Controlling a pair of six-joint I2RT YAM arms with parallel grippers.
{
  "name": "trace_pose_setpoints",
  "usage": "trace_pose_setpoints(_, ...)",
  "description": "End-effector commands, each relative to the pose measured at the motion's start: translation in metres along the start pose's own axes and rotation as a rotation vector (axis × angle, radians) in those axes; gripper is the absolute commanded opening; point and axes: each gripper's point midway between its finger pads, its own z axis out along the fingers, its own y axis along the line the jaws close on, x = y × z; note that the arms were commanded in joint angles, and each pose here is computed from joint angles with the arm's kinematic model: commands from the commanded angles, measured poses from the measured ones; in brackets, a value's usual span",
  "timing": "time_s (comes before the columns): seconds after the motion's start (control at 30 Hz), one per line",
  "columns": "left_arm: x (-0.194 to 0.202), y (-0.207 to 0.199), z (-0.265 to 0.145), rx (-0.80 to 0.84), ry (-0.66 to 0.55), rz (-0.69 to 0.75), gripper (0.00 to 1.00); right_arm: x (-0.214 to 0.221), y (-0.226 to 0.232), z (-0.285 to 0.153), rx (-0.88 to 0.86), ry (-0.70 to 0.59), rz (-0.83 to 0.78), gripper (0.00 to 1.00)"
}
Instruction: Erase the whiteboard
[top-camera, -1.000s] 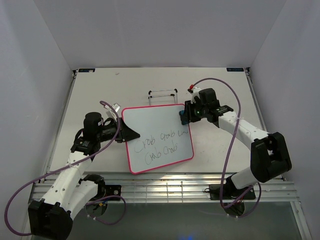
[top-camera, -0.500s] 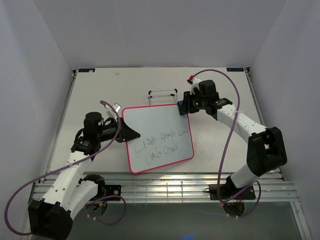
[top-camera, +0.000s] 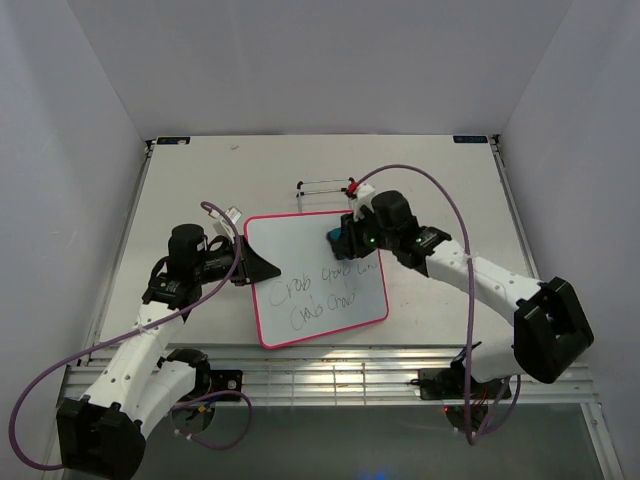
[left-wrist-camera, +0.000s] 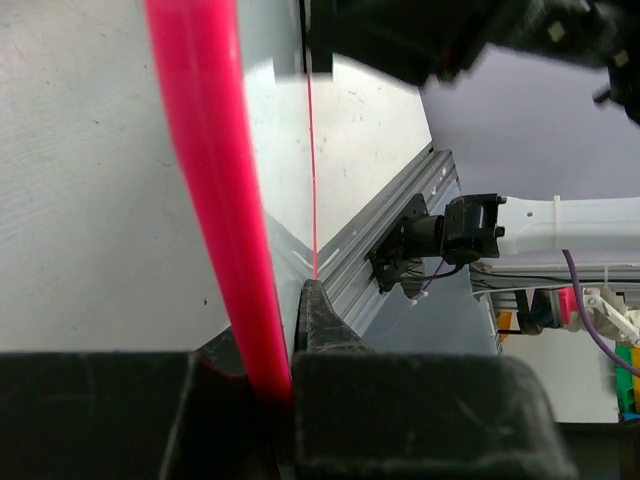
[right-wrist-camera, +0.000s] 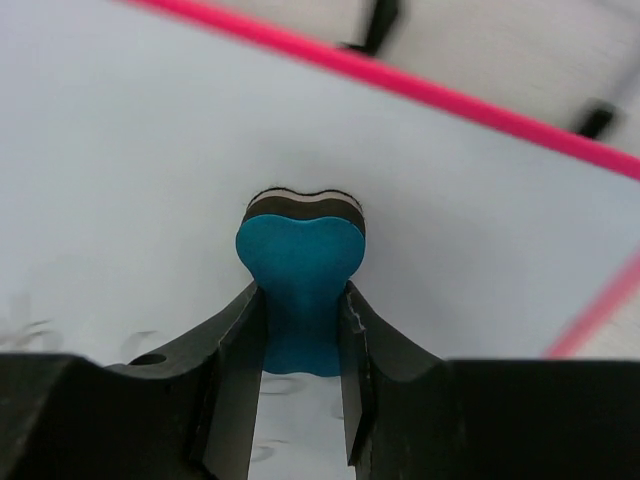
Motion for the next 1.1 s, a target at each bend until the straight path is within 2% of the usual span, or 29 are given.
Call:
trace_pose_setpoints(0.0, -0.006, -0.022, -0.001, 0.112, -0.019, 0.297, 0.0, 0.001, 0.114, -0.008, -0.291, -0.078, -0.076, 0.2)
trace_pose_setpoints(0.1, -0.007, -0.022, -0.001, 0.107, -0.022, 0.296, 0.0, 0.012, 0.176, -0.017, -0.391, -0.106, -0.072, 0.2)
trace_pose_setpoints(0.17, -0.008, -0.022, -0.001, 0.104, -0.024, 0.296, 0.0, 0.016, 0.197, -0.019, -0.404, -0.111, -0.049, 0.2)
trace_pose_setpoints(0.27, -0.009, -0.022, -0.001, 0.098, -0.03, 0.3, 0.0, 0.024, 0.206, -0.012, -0.313, -0.123, -0.035, 0.2)
trace_pose_setpoints(0.37, -0.01, -0.023, -0.002, 0.1, -0.033, 0.302, 0.0, 0.039, 0.174, -0.002, -0.136, -0.086, -0.012, 0.19)
trace_pose_setpoints(0.43, -0.009, -0.021, -0.002, 0.091, -0.036, 0.293, 0.0, 0.043, 0.146, -0.006, -0.014, -0.107, -0.009, 0.2)
trace_pose_setpoints(0.5, -0.01, -0.02, -0.001, 0.087, -0.039, 0.281, 0.0, 0.055, 0.111, -0.011, 0.118, -0.126, -0.011, 0.2)
trace_pose_setpoints(0.57, -0.009, -0.017, 0.001, 0.078, -0.038, 0.252, 0.0, 0.073, 0.074, -0.015, 0.234, -0.079, -0.003, 0.2)
trace_pose_setpoints(0.6, -0.009, -0.016, 0.002, 0.075, -0.037, 0.241, 0.0, 0.068, 0.054, -0.019, 0.29, -0.093, 0.019, 0.2)
trace_pose_setpoints(0.7, -0.005, -0.013, 0.007, 0.087, -0.007, 0.195, 0.0, 0.07, 0.026, -0.023, 0.325, -0.067, 0.038, 0.2)
trace_pose_setpoints(0.77, -0.002, -0.008, 0.009, 0.078, 0.008, 0.173, 0.0, 0.066, 0.024, -0.024, 0.318, -0.067, 0.012, 0.2)
trace_pose_setpoints(0.87, 0.0, -0.004, 0.012, 0.071, 0.021, 0.156, 0.0, 0.047, 0.055, -0.019, 0.189, -0.091, 0.006, 0.2)
trace_pose_setpoints(0.93, 0.0, -0.005, 0.013, 0.079, 0.031, 0.152, 0.0, 0.026, 0.101, -0.015, 0.04, -0.16, -0.003, 0.19)
trace_pose_setpoints(1.07, 0.002, -0.004, 0.015, 0.09, 0.048, 0.138, 0.0, 0.002, 0.185, -0.015, -0.144, -0.21, -0.053, 0.19)
